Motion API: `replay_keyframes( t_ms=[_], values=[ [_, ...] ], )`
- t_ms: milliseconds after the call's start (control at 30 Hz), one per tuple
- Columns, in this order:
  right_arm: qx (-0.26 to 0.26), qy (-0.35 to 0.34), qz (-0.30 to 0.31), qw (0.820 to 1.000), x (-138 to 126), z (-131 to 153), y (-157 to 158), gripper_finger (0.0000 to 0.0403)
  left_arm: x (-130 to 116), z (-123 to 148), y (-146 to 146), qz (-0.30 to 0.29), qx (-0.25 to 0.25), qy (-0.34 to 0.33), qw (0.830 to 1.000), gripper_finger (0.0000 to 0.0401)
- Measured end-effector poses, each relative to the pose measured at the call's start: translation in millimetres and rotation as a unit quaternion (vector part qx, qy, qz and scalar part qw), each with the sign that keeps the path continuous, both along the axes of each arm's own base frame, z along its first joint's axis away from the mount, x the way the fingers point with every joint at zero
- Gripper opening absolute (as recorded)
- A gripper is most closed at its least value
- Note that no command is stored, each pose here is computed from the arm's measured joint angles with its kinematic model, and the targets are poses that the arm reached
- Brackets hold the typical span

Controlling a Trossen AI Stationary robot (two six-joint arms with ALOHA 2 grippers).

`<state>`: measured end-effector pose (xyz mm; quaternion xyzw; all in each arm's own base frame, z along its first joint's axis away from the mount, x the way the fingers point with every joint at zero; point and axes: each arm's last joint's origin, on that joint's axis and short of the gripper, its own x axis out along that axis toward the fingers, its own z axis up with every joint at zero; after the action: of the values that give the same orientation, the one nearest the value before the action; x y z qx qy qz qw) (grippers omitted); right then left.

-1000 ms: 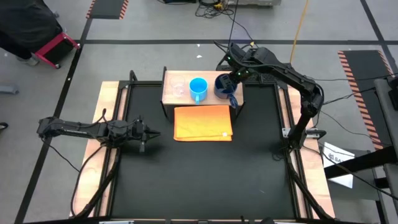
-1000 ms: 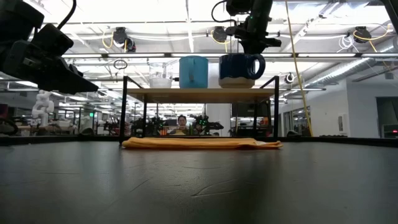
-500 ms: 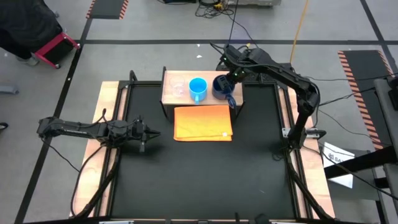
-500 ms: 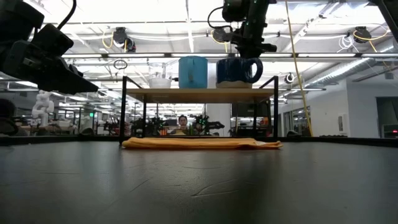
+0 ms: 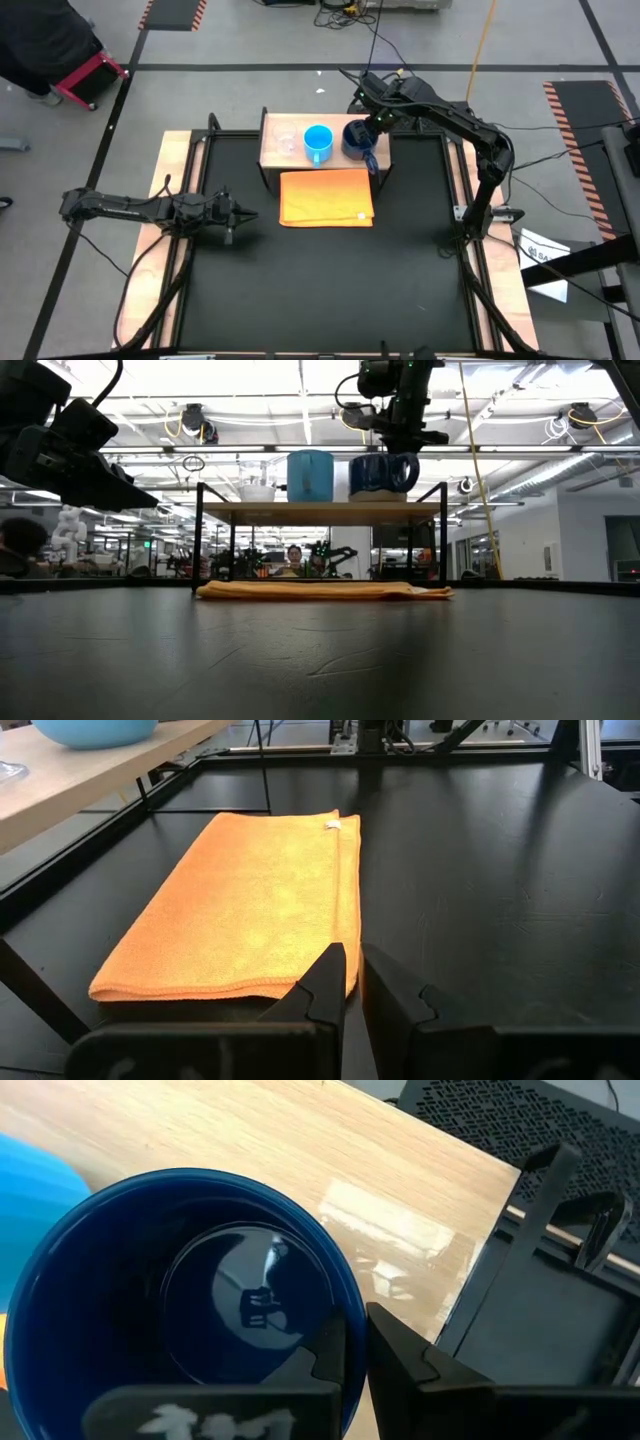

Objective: Stack small to large cups/mugs on shelf
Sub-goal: Put the dark blue mug on the shelf

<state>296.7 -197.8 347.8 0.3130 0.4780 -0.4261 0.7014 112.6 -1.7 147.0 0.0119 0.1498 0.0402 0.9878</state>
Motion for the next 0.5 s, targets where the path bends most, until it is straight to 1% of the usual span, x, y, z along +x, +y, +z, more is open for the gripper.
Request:
replay_keyframes(
  t_ms=[267,500],
  values=[
    [0.012,0.0,-0.03,0.999,-1.6,-0.7,1.3,0.001,0.0,0.0,0.0,0.0,0.0,0.0,1.0,0.0037],
    [0.021,-0.008,-0.043,0.999,-1.4,-0.7,1.7,0.001,0.0,0.0,0.0,0.0,-0.001,0.0,1.0,0.0037]
  ],
)
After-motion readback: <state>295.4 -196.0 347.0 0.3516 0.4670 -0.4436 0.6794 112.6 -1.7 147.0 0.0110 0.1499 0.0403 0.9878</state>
